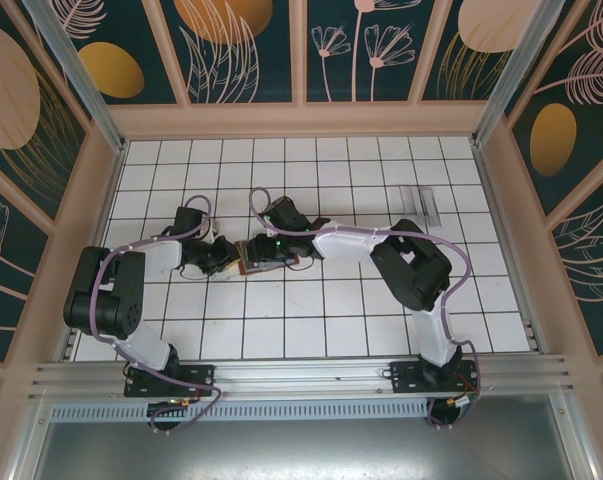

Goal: Put the credit cards into the card holder

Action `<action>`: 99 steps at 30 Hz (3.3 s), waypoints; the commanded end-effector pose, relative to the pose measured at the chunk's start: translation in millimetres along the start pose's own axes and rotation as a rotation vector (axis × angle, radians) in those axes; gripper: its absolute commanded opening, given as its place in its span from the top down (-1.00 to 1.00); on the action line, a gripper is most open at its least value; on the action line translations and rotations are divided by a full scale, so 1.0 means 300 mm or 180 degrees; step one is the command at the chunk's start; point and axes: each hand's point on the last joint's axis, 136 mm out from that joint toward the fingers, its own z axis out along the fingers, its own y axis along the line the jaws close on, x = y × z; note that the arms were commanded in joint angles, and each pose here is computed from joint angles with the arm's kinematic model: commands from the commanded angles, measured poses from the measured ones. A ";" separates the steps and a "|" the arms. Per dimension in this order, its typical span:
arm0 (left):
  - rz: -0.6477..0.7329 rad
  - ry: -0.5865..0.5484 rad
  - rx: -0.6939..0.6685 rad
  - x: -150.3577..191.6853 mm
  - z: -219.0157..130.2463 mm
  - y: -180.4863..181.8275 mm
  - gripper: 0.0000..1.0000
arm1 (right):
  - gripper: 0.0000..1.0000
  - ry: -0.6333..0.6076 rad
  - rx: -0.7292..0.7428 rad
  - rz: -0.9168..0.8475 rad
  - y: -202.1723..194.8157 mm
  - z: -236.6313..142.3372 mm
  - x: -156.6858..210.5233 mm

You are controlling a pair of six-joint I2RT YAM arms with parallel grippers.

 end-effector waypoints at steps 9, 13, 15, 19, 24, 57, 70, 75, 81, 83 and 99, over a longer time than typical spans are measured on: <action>0.0047 0.0071 0.0014 -0.001 0.011 -0.013 0.65 | 0.08 -0.0977 -0.0083 -0.0336 0.034 -0.275 -0.162; 0.0038 0.0072 0.0023 -0.003 0.016 -0.014 0.65 | 0.07 -0.0834 0.0334 -0.0023 -0.137 -0.285 -0.129; 0.0063 0.0108 0.0000 -0.002 0.016 -0.014 0.65 | 0.06 -0.0741 0.0405 0.0076 -0.185 -0.276 -0.098; 0.0064 0.0052 -0.0022 -0.005 0.010 -0.009 0.65 | 0.01 -0.0565 0.0330 0.0197 -0.210 -0.239 -0.043; 0.0045 0.0112 -0.0032 0.003 0.020 -0.001 0.65 | -0.07 -0.0489 0.0136 0.0284 -0.190 -0.200 -0.019; -0.0302 -0.0390 0.0648 -0.154 -0.171 -0.115 0.47 | -0.05 -0.0109 -0.0303 -0.1067 0.049 -0.083 -0.040; 0.0492 -0.0728 0.0021 -0.166 -0.176 -0.195 0.46 | -0.41 -0.2209 0.2309 -0.0409 -0.453 -0.995 -0.451; 0.0604 -0.0835 -0.0148 -0.175 -0.195 -0.202 0.23 | -0.86 -0.2150 0.3044 0.0355 -0.708 -1.209 -0.394; 0.0736 -0.0687 -0.0316 -0.164 -0.209 -0.197 -0.97 | -0.98 -0.1247 0.3005 0.0748 -0.922 -1.182 -0.298; 0.0762 -0.0676 -0.0326 -0.163 -0.218 -0.203 -0.97 | -0.97 -0.1054 0.2964 0.0801 -0.965 -1.178 -0.271; 0.0793 -0.0756 -0.0300 -0.171 -0.251 -0.230 -0.97 | -0.86 -0.0225 0.3099 0.0712 -1.188 -1.104 -0.218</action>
